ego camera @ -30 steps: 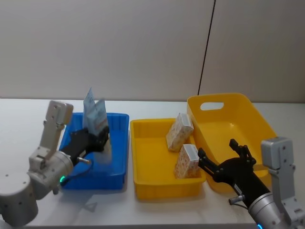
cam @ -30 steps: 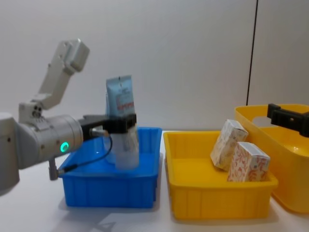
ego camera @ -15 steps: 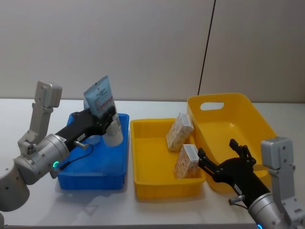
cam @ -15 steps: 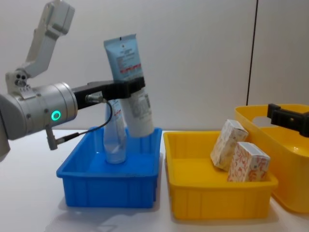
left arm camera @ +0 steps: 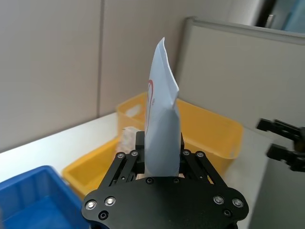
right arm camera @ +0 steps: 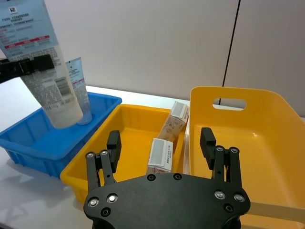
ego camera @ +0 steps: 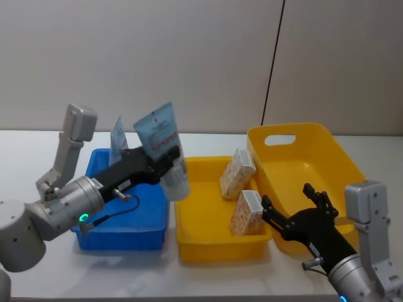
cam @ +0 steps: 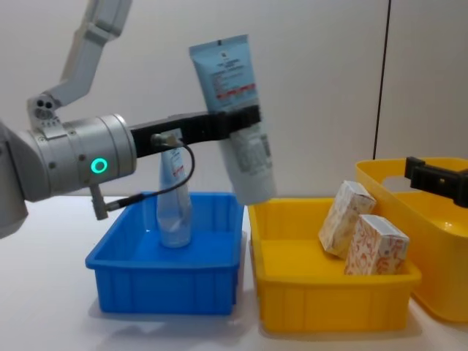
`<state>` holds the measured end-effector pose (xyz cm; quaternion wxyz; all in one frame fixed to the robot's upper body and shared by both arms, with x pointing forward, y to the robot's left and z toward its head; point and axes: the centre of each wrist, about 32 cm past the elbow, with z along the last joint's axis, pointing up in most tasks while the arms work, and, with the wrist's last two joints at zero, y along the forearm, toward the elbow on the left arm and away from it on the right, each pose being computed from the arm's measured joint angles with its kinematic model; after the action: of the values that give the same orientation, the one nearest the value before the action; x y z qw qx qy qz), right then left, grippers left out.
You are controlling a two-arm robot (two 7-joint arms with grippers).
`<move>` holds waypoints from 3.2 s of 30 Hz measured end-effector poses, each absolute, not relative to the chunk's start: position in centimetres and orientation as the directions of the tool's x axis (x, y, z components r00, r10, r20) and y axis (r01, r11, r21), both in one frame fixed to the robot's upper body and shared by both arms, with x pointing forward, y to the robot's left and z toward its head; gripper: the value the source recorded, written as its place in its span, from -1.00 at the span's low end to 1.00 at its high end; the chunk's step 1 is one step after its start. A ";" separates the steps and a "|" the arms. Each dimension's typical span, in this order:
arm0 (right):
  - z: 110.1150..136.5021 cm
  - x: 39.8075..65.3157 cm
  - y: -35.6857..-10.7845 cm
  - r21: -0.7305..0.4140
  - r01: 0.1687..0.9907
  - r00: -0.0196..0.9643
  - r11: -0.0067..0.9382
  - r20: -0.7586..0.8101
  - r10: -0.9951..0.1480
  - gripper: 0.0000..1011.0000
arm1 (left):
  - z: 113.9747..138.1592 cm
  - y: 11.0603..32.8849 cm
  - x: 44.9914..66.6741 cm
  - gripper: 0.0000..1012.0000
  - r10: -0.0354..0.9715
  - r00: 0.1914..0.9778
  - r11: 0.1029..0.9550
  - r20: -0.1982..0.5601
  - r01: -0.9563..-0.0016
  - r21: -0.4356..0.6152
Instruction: Bimanual collaborative sorting of washing and personal care products
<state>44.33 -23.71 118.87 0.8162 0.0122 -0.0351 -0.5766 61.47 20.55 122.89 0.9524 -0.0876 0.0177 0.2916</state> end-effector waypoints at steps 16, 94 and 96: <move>118.9 44.3 -23.7 0.061 0.940 0.334 0.336 0.043 -0.942 0.98 | 122.0 18.8 61.7 -0.42 0.407 0.908 0.898 -0.096 -0.418 -0.137; 119.4 51.2 -18.6 -0.124 0.776 0.630 0.619 0.207 -0.748 0.98 | 121.5 17.9 61.6 -0.42 0.345 0.933 0.926 -0.101 -0.356 -0.128; 119.2 51.4 -18.3 -0.127 0.777 0.628 0.616 0.210 -0.749 0.98 | 121.5 17.9 61.6 -0.42 0.345 0.933 0.925 -0.100 -0.356 -0.128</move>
<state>51.38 -18.28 119.24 0.8963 -0.1033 -0.0682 -0.4258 61.62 17.88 121.53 0.9805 -0.0723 0.0380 0.1790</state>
